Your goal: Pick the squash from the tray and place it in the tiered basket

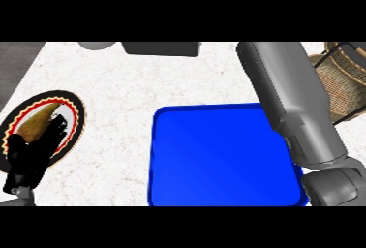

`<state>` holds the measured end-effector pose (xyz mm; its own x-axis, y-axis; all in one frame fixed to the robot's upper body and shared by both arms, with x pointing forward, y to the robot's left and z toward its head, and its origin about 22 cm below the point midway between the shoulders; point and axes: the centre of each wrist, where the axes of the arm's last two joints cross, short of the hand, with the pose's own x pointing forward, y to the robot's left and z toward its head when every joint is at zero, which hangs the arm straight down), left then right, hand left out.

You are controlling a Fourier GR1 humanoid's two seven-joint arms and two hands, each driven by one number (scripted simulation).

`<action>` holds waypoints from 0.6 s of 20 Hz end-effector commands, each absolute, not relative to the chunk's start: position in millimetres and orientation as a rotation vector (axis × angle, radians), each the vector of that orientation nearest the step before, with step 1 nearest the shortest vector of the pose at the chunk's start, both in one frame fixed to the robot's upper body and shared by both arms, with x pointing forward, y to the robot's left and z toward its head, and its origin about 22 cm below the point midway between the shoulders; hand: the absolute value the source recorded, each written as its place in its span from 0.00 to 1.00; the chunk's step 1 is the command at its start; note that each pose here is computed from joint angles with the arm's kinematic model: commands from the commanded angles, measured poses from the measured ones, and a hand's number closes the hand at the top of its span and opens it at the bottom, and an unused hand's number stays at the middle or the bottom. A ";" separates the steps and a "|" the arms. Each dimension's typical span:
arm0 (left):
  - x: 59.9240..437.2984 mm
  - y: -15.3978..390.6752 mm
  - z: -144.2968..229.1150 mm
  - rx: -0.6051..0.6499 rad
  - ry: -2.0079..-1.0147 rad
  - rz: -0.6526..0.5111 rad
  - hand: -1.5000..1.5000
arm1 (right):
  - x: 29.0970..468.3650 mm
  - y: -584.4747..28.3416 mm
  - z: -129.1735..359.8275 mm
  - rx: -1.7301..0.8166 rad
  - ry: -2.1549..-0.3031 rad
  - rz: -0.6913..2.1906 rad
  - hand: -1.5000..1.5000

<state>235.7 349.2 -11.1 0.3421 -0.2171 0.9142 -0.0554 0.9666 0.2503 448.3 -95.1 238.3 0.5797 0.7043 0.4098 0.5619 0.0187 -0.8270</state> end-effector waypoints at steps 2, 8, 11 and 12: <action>235.1 340.9 -22.8 0.267 -1.231 -0.097 0.50 | 466.6 -138.6 252.8 -1.663 -0.994 -0.015 1.00; 230.9 354.7 -15.7 0.260 -1.222 -0.101 0.50 | 467.4 -181.1 256.3 -1.554 -1.188 -0.219 1.00; 232.0 350.2 -22.6 0.258 -1.219 -0.100 0.50 | 472.0 -221.7 255.6 -1.559 -1.212 -0.237 1.00; 241.8 341.8 -14.6 0.252 -1.236 -0.099 0.50 | 474.6 -226.4 266.5 -1.549 -1.210 -0.218 1.00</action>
<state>237.0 348.7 -16.8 0.3388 -0.2128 0.9165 -0.0598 0.9672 0.2467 471.4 -198.1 255.6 0.5044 0.6137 0.6074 0.7140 0.0991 -0.6931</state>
